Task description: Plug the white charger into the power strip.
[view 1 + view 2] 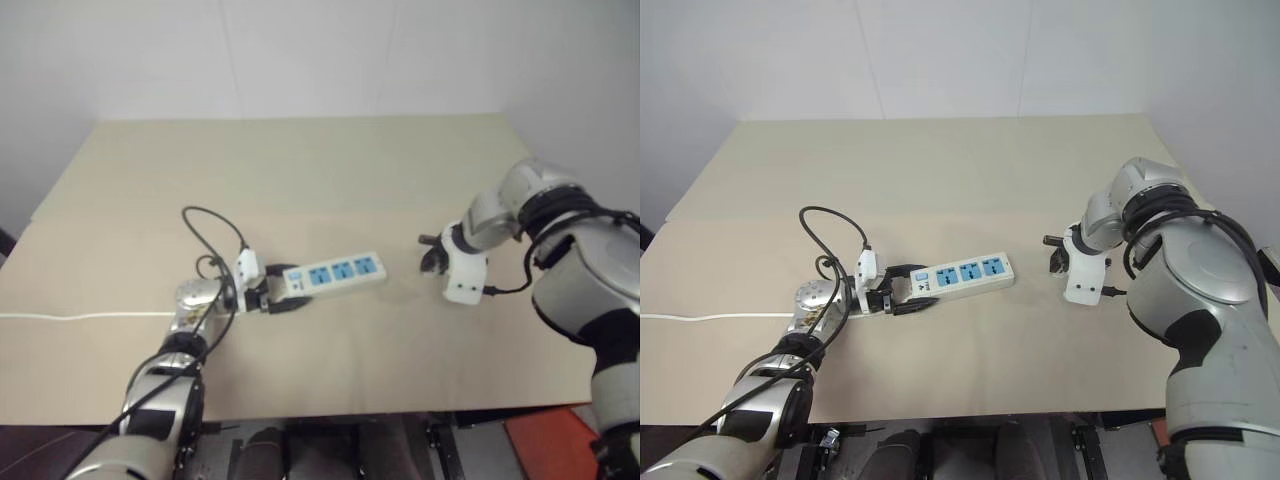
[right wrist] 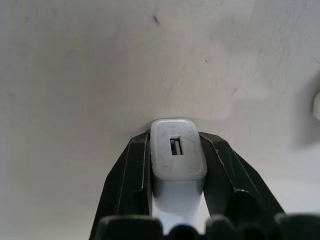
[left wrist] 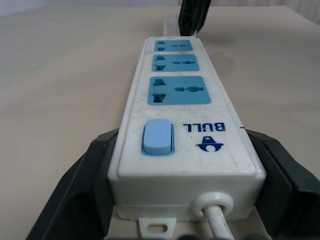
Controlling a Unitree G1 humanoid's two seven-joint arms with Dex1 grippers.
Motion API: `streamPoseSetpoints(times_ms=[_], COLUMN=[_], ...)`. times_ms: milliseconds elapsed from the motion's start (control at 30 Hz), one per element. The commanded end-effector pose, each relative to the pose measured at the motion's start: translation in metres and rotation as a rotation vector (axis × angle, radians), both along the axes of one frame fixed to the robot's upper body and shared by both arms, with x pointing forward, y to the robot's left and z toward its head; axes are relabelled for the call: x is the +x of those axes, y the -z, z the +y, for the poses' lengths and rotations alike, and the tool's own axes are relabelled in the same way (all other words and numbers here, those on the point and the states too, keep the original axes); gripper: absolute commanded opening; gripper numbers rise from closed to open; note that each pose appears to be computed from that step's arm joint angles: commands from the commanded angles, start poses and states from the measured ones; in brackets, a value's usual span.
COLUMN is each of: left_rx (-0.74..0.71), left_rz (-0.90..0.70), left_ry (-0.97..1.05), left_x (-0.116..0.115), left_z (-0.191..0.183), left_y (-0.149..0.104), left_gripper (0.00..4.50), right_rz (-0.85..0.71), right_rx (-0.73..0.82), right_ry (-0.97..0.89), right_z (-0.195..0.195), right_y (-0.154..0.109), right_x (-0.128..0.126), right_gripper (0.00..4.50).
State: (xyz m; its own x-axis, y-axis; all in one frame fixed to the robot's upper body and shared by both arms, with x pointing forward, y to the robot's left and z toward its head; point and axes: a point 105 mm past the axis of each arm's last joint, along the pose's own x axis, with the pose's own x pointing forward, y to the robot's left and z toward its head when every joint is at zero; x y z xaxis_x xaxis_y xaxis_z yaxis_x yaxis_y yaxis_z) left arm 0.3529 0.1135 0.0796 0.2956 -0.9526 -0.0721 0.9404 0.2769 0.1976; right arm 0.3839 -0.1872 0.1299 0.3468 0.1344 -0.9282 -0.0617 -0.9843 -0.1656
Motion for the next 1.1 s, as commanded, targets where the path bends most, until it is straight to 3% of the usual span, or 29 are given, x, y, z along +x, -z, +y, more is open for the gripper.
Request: streamPoseSetpoints(times_ms=[33, 100, 300, 400, 500, 600, 767, 1100], left_rx=[-0.020, -0.024, -0.010, -0.008, 0.032, 0.084, 0.106, 0.115], left_rz=[-0.006, -0.002, 0.001, 0.014, 0.026, 0.039, 0.053, 0.066], left_ry=[0.024, 0.045, 0.164, 0.234, 0.295, 0.335, 0.343, 0.348], left_x=[0.000, -0.001, -0.011, -0.017, -0.021, -0.024, -0.025, -0.029], left_z=[-0.005, -0.006, -0.019, -0.027, -0.030, -0.030, -0.028, -0.028], left_y=[-0.006, -0.008, -0.010, -0.009, -0.006, -0.001, 0.001, 0.009], left_gripper=[3.29, 3.29, 3.29, 3.29, 3.29, 3.29, 3.29, 3.29], right_rz=[-0.047, -0.041, -0.003, 0.157, 0.359, 0.575, 0.835, 1.040], right_rx=[0.037, 0.107, 0.783, 1.183, 1.502, 1.713, 1.788, 1.750], right_ry=[0.052, 0.111, 0.429, 0.625, 0.682, 0.669, 0.782, 0.891], right_z=[-0.003, -0.003, 0.007, 0.008, 0.006, 0.014, 0.037, 0.076], right_y=[-0.018, -0.025, -0.068, -0.089, -0.103, -0.107, -0.104, -0.088], right_x=[0.006, 0.004, 0.009, 0.017, 0.018, -0.010, -0.055, -0.084], right_gripper=[1.14, 1.14, 1.14, 1.14, 1.14, 1.14, 1.14, 1.14])
